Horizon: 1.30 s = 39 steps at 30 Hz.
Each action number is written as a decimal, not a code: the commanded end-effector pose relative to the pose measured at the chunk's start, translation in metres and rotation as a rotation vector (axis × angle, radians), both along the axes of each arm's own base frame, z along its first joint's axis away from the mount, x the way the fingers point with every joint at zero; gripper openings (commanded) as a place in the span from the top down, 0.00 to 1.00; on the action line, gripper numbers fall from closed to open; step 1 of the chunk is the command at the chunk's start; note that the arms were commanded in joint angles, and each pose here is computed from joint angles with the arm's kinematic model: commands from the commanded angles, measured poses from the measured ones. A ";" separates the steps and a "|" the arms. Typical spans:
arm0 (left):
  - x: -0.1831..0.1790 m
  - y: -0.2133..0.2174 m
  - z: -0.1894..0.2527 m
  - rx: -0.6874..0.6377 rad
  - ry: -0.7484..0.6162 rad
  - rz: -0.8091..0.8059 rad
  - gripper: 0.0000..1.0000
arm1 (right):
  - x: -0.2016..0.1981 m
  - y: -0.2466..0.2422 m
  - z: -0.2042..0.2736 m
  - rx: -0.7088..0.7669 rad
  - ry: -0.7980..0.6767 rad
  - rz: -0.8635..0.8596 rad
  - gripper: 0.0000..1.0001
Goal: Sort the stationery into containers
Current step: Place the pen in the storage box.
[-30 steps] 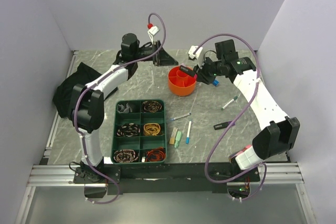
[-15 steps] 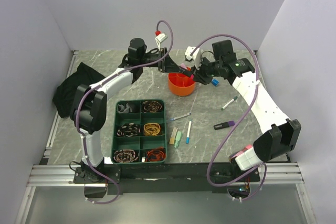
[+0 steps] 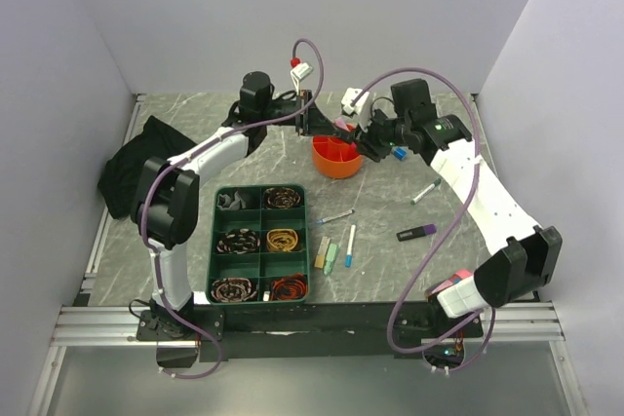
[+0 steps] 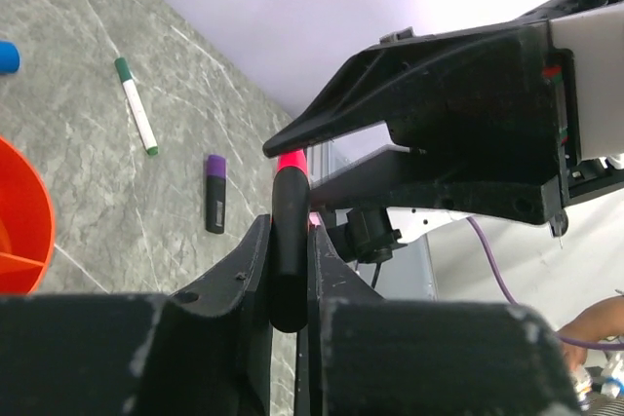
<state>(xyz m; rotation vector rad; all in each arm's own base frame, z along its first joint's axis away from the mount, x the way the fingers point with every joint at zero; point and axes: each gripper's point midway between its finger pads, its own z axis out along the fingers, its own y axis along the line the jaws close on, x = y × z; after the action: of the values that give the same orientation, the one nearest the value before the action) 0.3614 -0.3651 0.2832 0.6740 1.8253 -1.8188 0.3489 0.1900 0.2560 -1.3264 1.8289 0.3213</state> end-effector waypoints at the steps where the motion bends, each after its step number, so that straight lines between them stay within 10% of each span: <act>1: -0.002 0.001 0.025 -0.060 -0.133 -0.003 0.99 | 0.002 -0.017 0.035 0.198 -0.012 -0.217 0.47; 3: 0.005 0.004 0.034 -0.076 -0.142 0.024 0.99 | -0.001 -0.025 0.056 0.387 0.058 -0.259 0.46; 8: 0.020 0.011 0.048 -0.095 -0.161 0.057 0.99 | 0.005 -0.085 0.075 1.142 0.756 -0.527 0.47; 26: 0.001 -0.023 0.040 -0.104 -0.132 -0.063 0.99 | -0.002 -0.055 0.088 1.166 0.804 -0.176 0.49; 39: -0.003 -0.025 0.046 -0.121 -0.141 -0.100 0.99 | 0.017 -0.053 0.052 1.078 0.793 -0.219 0.47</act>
<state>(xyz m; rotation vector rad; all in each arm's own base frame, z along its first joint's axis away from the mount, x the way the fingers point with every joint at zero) 0.3625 -0.3927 0.2995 0.7619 1.7173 -1.8880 0.3653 0.1364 0.3040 -0.1217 1.8727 1.6714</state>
